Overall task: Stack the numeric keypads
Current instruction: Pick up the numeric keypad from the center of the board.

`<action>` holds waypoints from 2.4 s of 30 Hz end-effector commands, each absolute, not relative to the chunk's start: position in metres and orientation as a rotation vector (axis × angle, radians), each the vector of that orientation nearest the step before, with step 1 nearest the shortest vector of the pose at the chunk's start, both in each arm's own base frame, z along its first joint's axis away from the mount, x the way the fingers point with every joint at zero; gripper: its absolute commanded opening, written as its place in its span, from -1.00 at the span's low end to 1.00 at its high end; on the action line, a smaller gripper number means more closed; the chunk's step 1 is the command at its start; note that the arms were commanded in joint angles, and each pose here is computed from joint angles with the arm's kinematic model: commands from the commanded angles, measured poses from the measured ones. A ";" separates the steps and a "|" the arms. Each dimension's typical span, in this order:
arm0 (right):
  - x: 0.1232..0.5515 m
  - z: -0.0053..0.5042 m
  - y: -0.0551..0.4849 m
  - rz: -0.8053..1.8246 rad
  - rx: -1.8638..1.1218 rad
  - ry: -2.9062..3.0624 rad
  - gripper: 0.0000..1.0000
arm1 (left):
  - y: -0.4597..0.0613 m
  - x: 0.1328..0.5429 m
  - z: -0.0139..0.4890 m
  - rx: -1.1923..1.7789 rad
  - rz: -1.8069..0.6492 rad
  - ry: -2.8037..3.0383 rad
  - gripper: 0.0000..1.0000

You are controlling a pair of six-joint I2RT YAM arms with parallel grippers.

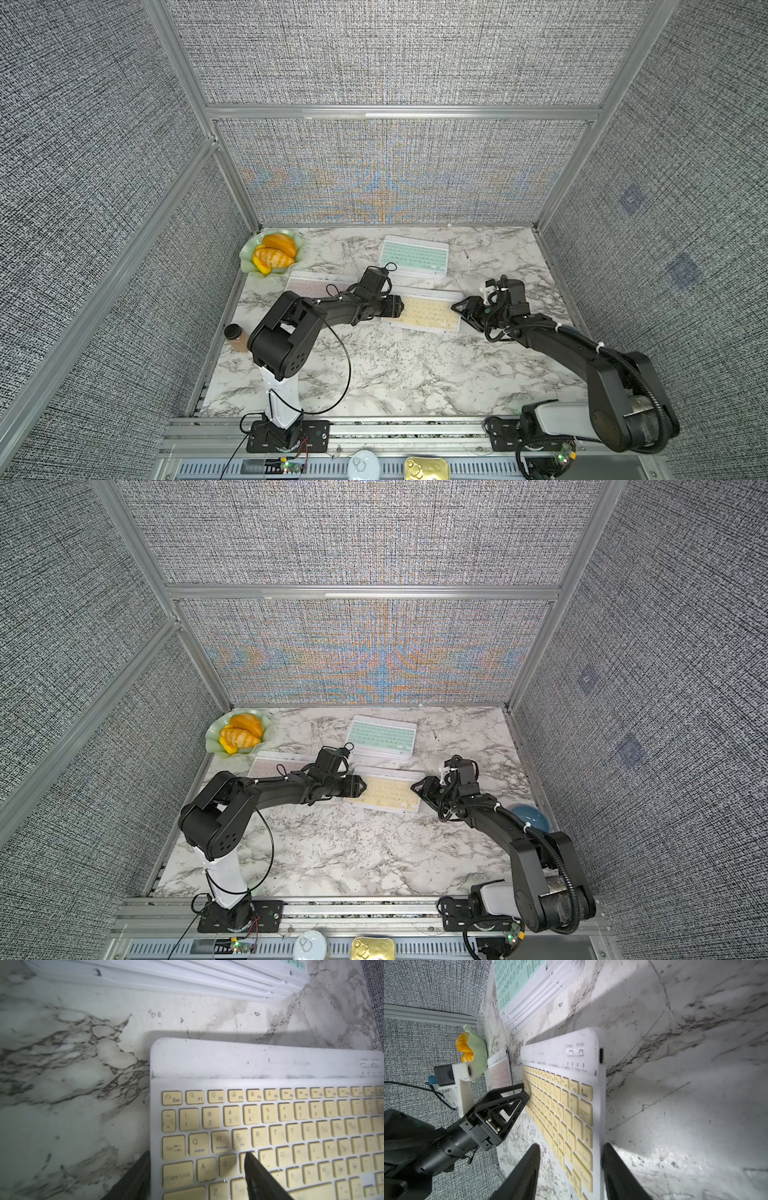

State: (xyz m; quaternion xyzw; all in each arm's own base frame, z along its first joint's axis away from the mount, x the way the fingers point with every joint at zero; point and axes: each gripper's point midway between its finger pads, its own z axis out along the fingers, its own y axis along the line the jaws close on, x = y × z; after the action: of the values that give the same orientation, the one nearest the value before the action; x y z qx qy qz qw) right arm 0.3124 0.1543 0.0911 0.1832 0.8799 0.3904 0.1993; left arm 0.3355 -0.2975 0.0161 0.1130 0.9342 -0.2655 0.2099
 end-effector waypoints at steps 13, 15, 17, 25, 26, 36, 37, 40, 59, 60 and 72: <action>0.299 0.132 0.187 1.384 0.345 2.348 0.02 | -0.308 0.260 -0.011 0.439 -0.962 2.820 0.40; 0.298 0.132 0.188 1.386 0.342 2.348 0.02 | -0.309 0.258 -0.012 0.443 -0.970 2.817 0.40; 0.297 0.134 0.188 1.387 0.337 2.347 0.02 | -0.309 0.257 -0.012 0.445 -0.976 2.817 0.40; 0.294 0.136 0.189 1.390 0.329 2.346 0.03 | -0.312 0.251 -0.016 0.471 -0.987 2.823 0.40; 0.293 0.135 0.188 1.383 0.331 2.351 0.03 | -0.312 0.252 -0.016 0.470 -0.986 2.823 0.40; 0.286 0.117 0.163 1.087 0.366 2.542 0.02 | -0.303 0.257 -0.020 0.370 -0.900 2.850 0.40; 0.284 0.113 0.159 1.037 0.377 2.574 0.02 | -0.302 0.258 -0.021 0.355 -0.894 2.853 0.40; 0.281 0.105 0.152 0.974 0.390 2.622 0.02 | -0.301 0.262 -0.019 0.333 -0.882 2.845 0.40; 0.278 0.107 0.143 1.040 0.457 2.557 -0.53 | -0.314 0.291 0.026 0.302 -0.917 2.688 0.40; 0.278 0.107 0.143 1.046 0.460 2.552 -0.64 | -0.315 0.294 0.031 0.297 -0.920 2.675 0.40; 0.297 0.174 0.161 1.245 0.332 2.384 -1.00 | -0.282 0.347 0.110 0.127 -0.950 2.519 0.40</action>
State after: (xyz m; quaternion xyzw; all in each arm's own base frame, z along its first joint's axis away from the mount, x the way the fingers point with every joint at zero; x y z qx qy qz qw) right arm 0.2891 0.1517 0.1487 0.1386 0.8771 0.4148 0.1984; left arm 0.3405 -0.2942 0.1011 0.0592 0.9088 -0.3494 0.2201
